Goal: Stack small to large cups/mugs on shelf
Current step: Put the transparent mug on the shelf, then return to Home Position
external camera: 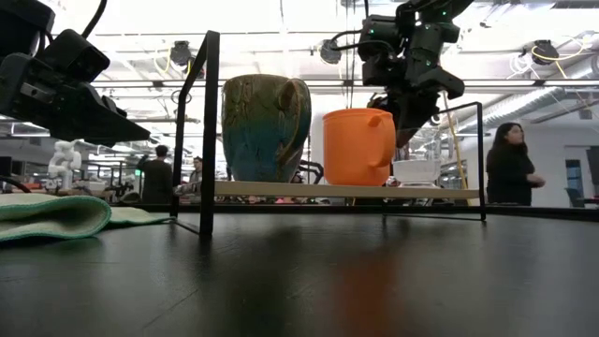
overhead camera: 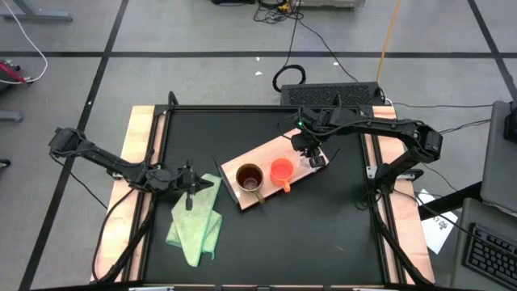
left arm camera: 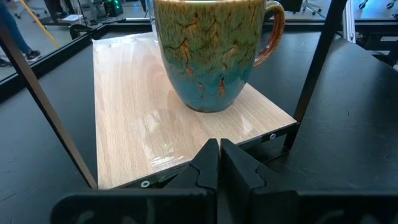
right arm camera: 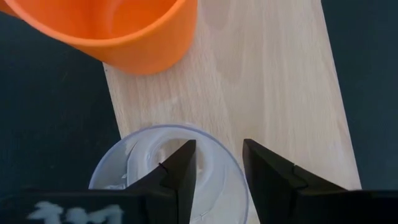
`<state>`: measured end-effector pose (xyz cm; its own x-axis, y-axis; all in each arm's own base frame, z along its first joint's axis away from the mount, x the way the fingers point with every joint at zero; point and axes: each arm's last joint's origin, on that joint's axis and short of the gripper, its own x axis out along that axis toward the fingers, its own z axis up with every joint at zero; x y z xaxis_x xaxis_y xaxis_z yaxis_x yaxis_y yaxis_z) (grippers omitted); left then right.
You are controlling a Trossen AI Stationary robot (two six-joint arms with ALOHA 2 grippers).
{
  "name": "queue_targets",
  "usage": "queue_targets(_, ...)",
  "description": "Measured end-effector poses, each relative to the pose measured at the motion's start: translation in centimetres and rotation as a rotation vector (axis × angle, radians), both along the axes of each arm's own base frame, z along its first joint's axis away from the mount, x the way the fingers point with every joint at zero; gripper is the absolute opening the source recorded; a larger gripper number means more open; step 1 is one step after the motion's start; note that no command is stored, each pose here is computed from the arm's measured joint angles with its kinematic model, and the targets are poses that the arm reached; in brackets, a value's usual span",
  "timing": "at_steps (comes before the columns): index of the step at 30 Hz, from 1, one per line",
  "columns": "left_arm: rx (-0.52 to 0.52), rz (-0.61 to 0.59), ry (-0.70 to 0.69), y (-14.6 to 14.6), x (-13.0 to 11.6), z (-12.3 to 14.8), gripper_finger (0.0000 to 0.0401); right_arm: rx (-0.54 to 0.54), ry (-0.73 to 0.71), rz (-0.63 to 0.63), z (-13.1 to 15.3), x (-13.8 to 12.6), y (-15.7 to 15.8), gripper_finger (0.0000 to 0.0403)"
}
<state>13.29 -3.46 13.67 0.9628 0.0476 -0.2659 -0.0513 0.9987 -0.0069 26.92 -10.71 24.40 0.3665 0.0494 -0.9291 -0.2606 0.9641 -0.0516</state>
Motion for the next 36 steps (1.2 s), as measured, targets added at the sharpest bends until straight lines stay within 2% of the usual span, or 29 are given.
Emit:
queue_targets(14, -0.002, 0.0, 0.0, 0.0, 0.0, 0.0, 0.0019, -0.005, 0.011, 0.006, 0.3, -0.1, 0.0, 0.0124)
queue_targets(28, -0.003, 0.0, 0.0, 0.0, 0.0, 0.0, 0.0019, -0.01, -0.029, -0.031, 4.7, -0.1, 0.0, 0.0122)
queue_targets(32, -0.003, 0.0, 0.0, 0.0, 0.0, 0.0, 0.0019, -0.039, -0.098, -0.027, 6.6, -1.2, 0.5, 0.0097)
queue_targets(36, -0.002, 0.0, 0.0, 0.0, 0.0, 0.0, 0.0019, -0.07, -0.174, -0.026, 8.3, -2.3, 0.9, 0.0034)
